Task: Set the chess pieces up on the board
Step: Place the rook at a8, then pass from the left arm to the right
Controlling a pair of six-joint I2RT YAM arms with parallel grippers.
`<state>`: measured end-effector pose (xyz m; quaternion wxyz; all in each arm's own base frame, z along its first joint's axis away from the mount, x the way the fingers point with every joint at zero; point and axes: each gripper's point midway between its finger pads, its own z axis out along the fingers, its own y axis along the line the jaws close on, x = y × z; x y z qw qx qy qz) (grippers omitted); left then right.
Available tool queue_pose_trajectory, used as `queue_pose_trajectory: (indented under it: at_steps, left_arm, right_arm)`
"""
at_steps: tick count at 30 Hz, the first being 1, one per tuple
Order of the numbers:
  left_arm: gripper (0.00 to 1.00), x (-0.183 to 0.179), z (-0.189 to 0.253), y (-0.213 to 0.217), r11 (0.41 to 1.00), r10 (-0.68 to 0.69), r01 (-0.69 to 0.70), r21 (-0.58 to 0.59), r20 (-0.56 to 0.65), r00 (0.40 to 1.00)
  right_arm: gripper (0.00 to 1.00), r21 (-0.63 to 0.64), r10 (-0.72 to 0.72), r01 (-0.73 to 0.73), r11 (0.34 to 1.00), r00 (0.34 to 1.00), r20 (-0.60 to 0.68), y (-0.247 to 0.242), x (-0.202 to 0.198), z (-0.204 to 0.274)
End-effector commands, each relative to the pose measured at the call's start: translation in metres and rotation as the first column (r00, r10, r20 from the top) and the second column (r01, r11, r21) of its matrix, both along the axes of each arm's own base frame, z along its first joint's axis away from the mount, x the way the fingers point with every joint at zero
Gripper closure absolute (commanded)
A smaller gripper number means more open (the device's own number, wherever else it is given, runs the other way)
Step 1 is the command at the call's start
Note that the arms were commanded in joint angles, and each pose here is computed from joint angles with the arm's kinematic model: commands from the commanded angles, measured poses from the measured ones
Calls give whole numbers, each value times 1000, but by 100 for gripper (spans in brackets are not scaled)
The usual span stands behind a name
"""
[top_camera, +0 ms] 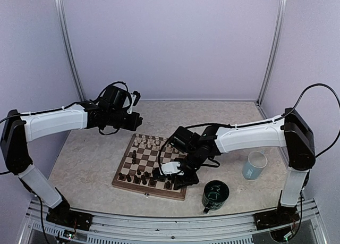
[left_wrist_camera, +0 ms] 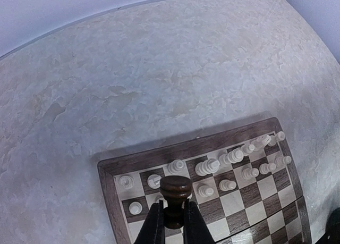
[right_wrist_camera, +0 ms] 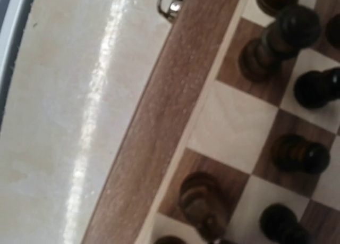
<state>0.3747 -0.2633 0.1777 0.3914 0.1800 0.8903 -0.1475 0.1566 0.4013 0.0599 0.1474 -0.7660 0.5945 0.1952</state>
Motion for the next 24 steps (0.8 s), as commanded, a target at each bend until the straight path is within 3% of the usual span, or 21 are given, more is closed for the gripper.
queue_pose_trajectory:
  at_steps: [1,8,13,17,24]
  left_arm:
    - [100,-1,5,-10,998,-68,68,-9,-9,998]
    - [100,-48,5,-61,929,-362,349,-120,-105,926]
    - [100,-89,4,-91,848,-526,496,-187,-179,831]
    - [98,-114,2,-106,791,-609,562,-242,-234,757]
    - [97,-136,-9,-121,736,-676,606,-301,-296,674]
  right_arm:
    - [68,48,37,-38,998,999,31,2,-6,39]
    - [65,146,-33,18,989,994,104,-12,37,106]
    - [65,187,-145,96,978,952,271,-22,85,131]
    - [63,201,-189,115,973,898,398,-23,109,139]
    - [56,204,-163,82,975,893,419,-16,109,141]
